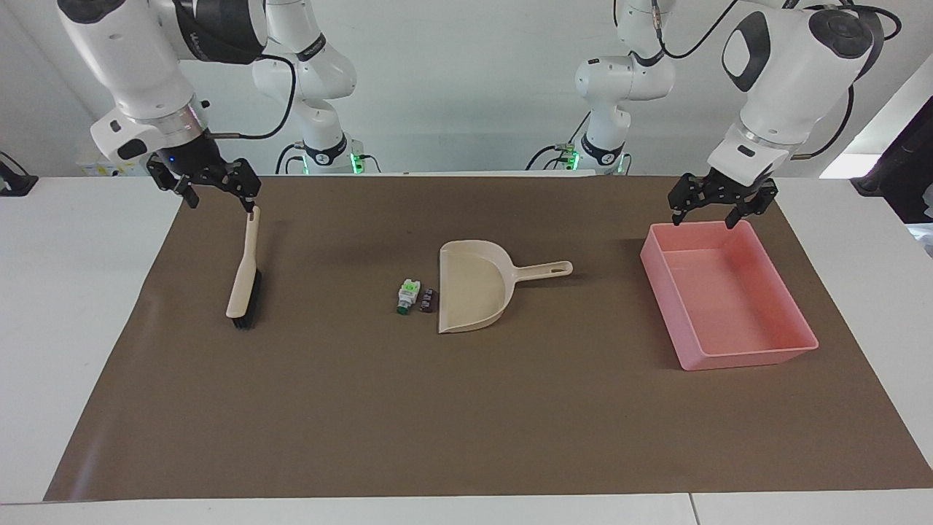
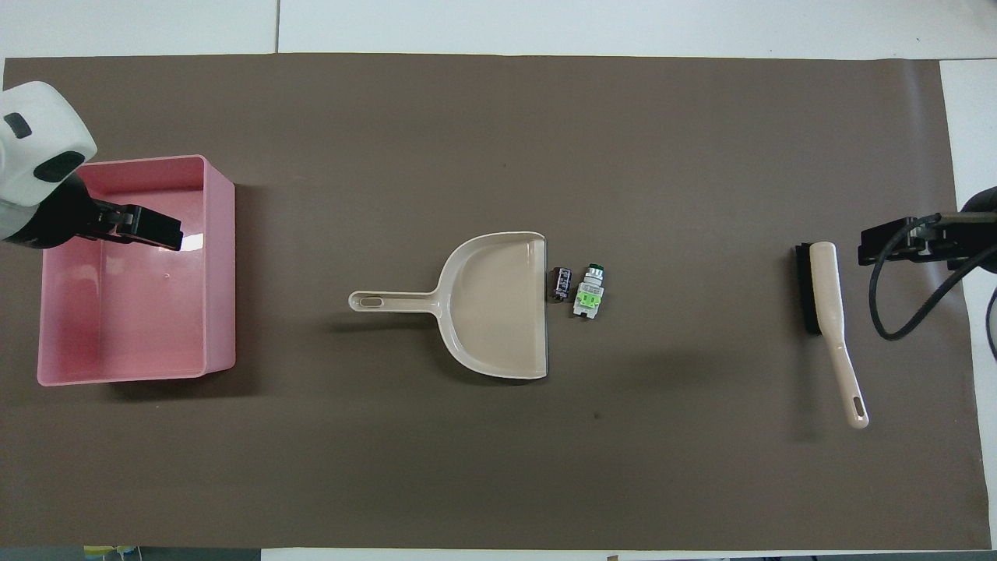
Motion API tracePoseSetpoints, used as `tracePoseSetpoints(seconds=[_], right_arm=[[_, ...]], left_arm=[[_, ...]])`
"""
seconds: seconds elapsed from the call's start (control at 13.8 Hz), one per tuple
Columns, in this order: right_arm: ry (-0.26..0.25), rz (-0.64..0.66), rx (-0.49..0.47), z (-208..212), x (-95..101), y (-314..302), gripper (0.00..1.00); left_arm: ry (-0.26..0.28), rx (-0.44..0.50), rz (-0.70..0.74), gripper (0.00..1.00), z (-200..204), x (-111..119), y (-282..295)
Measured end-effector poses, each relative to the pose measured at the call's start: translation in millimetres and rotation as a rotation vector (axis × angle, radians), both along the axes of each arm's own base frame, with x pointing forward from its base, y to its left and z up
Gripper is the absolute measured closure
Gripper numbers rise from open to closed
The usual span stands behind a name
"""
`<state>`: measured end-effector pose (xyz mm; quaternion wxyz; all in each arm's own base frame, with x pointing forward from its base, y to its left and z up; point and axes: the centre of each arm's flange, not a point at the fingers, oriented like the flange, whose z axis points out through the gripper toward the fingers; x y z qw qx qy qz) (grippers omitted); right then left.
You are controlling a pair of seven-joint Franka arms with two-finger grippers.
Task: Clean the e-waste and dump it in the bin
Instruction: 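Reach the left gripper to the beige dustpan handle and grasp it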
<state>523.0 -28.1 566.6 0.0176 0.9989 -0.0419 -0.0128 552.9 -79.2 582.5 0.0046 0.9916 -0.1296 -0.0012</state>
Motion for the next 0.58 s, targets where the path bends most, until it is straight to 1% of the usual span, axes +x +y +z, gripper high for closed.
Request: tracePoseSetpoints(seconds=[0.07,0.22,0.36,0.44,0.58], right_arm=[[0.003,0.003,0.001,-19.5,-9.5,-7.1,0.00],[0.018,0.015,0.006,-59.3,-32.5,-22.4,0.00],[0.056,0.015,0.016,-96.4,-54.3,-45.3,0.00],[0.078,0.011,0.022,-116.0,-62.9,-57.2,0.00],[0.094,0.014,0.031,-153.0,-75.8,-70.6,0.00]], left_arm=[[-0.003,-0.001,-0.062,0.00,0.1,-0.1,-3.4],[-0.027,-0.002,-0.224,0.00,0.6,0.4,-17.2],[-0.045,-0.002,-0.403,0.00,-3.9,-1.9,-42.6],[-0.048,-0.001,-0.504,0.00,-9.2,-5.0,-60.3],[-0.036,-0.001,-0.714,0.00,-25.6,-14.3,-97.4]])
